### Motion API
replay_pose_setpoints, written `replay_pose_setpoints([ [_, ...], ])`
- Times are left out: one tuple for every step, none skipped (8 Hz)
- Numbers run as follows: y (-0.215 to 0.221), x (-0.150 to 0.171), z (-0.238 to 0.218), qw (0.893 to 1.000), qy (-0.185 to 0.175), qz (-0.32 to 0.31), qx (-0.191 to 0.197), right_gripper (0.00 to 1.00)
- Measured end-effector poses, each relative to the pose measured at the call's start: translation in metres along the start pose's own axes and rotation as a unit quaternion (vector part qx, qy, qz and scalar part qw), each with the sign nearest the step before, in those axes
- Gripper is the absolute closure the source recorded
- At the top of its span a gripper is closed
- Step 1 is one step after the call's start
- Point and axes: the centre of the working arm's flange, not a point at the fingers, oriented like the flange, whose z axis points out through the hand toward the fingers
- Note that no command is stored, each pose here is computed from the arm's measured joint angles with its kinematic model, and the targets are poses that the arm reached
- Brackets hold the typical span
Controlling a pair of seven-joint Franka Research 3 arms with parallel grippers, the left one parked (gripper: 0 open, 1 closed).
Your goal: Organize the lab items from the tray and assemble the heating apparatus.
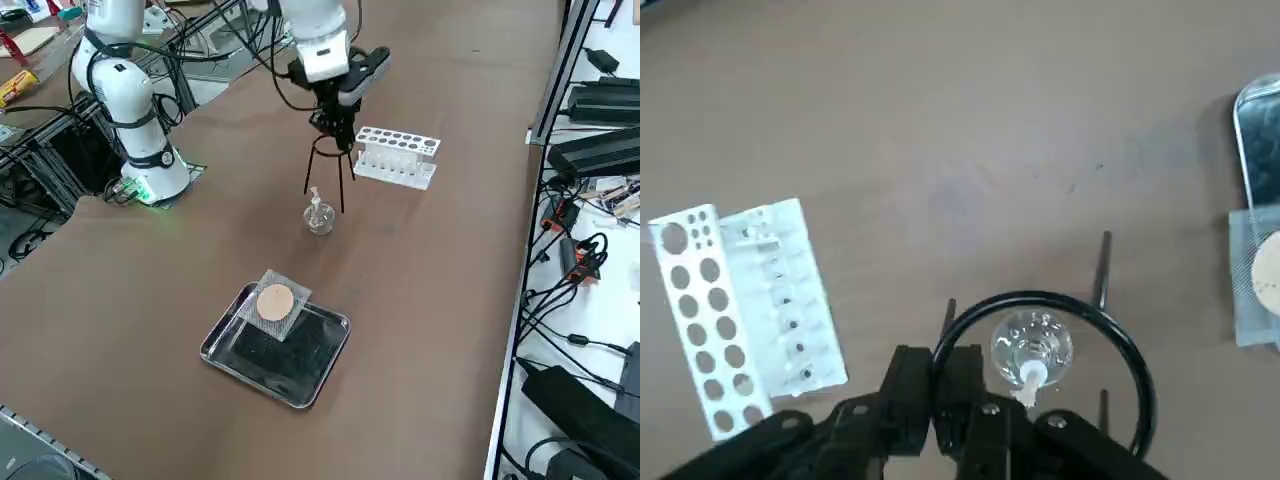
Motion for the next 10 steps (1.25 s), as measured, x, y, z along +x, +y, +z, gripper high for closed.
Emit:
replay_pose_setpoints([
  [0.005, -0.008, 0.014, 1.0, 0.005, 0.007, -0.003, 0.93],
  [0.01, -0.016, 0.028, 1.0, 0.008, 0.015, -0.005, 0.93],
  [0.015, -0.024, 0.04, 1.0, 0.01, 0.027, 0.0, 0.93],
  [0.018, -0.03, 0.05, 0.999, 0.012, 0.037, 0.006, 0.93],
  [0.02, -0.035, 0.057, 0.999, 0.014, 0.045, 0.01, 0.93],
  [0.023, -0.038, 0.062, 0.998, 0.016, 0.054, 0.016, 0.93],
  [0.025, -0.041, 0.066, 0.998, 0.016, 0.061, 0.022, 0.93],
  [0.024, -0.042, 0.069, 0.997, 0.015, 0.066, 0.028, 0.93],
  [0.02, -0.044, 0.074, 0.997, 0.015, 0.069, 0.035, 0.93],
  [0.017, -0.046, 0.079, 0.997, 0.016, 0.071, 0.038, 0.93],
])
